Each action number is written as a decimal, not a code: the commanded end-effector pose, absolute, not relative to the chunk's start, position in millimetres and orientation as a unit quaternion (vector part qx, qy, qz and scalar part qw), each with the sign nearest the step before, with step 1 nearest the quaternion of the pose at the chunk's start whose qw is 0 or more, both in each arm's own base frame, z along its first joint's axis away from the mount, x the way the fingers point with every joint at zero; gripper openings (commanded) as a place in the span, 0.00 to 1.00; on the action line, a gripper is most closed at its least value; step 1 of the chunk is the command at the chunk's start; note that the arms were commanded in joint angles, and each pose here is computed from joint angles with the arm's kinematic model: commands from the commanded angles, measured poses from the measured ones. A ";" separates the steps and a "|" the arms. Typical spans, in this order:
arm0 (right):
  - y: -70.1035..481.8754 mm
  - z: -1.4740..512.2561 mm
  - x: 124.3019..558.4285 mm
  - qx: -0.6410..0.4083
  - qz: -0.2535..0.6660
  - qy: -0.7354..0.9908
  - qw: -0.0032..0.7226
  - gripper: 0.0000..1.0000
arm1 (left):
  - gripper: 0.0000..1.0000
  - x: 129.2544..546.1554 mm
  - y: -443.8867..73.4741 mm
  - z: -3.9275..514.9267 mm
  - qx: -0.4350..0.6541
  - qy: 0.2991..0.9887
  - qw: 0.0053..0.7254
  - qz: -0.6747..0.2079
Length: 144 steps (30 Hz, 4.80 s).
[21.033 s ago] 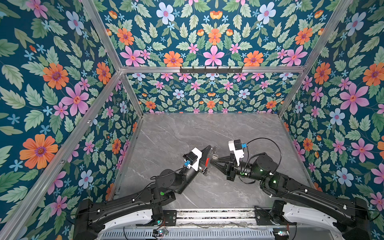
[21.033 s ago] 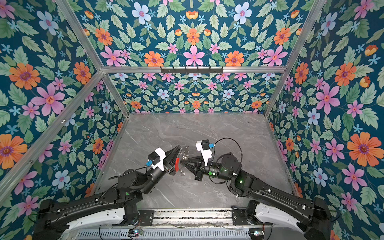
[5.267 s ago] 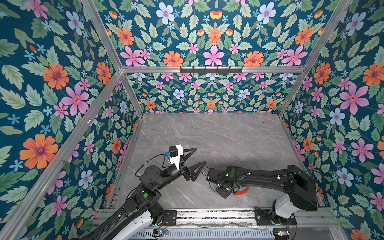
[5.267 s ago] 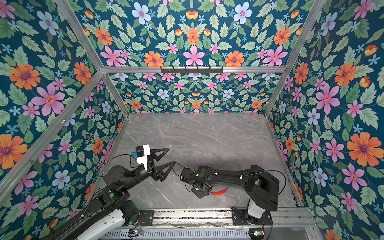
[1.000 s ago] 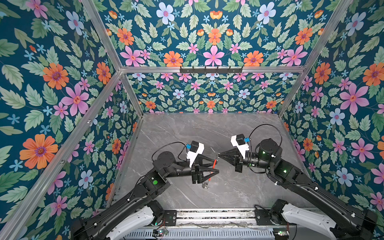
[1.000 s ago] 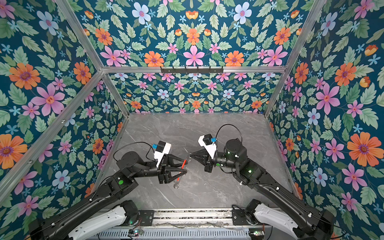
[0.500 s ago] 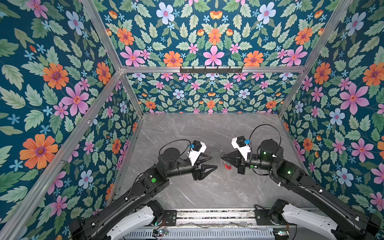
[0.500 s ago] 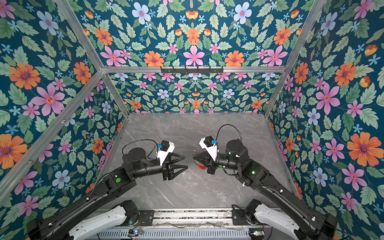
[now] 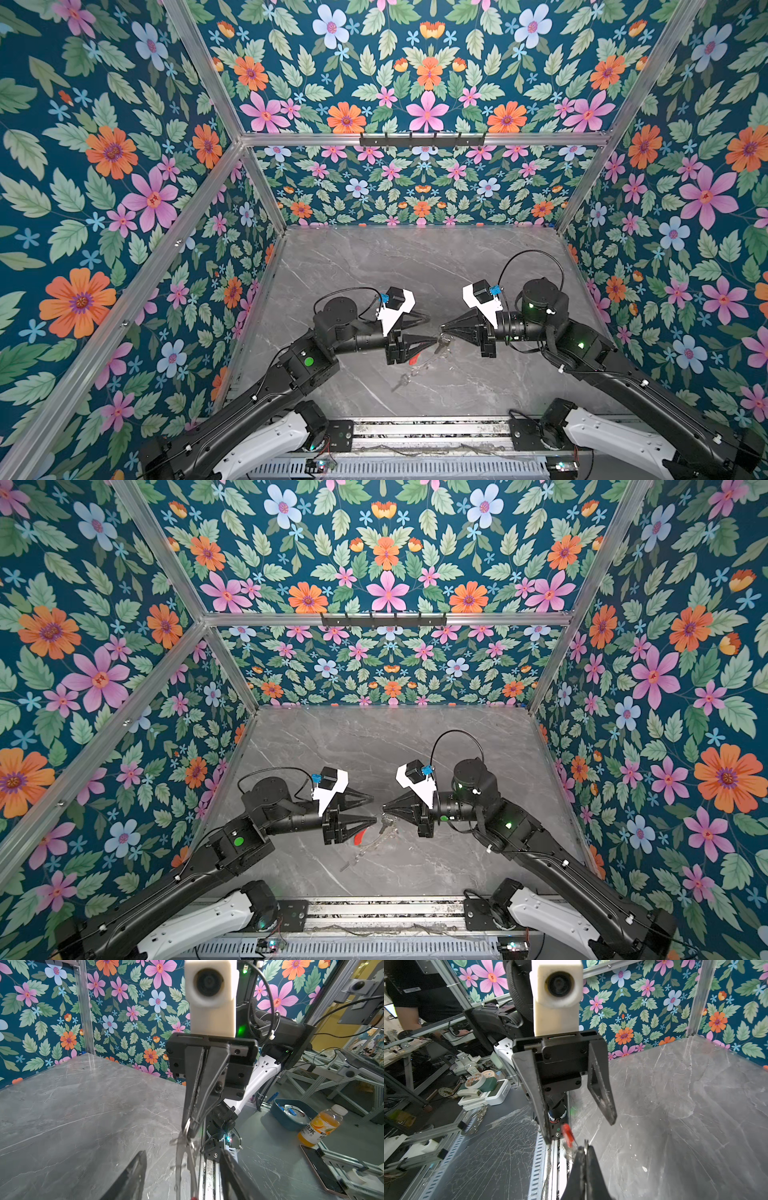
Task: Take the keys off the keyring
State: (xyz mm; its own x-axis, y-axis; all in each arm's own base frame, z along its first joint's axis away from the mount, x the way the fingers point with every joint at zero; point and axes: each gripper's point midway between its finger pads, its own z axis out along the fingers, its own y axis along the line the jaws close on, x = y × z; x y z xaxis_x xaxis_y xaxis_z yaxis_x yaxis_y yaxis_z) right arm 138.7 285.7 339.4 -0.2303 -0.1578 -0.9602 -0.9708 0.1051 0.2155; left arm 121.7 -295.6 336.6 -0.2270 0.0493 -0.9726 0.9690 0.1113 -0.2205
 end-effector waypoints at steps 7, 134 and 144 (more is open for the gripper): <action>289.9 354.0 130.2 -0.468 0.516 0.583 0.417 0.00 | 0.50 115.0 -302.1 352.2 0.453 0.548 0.465 -0.528; 295.6 346.4 126.0 -0.504 0.410 0.716 0.254 0.00 | 0.09 98.7 -307.4 342.0 0.498 0.565 0.382 -0.536; 301.7 356.1 129.5 -0.499 0.424 0.703 0.277 0.01 | 0.00 102.3 -306.2 348.5 0.486 0.552 0.413 -0.538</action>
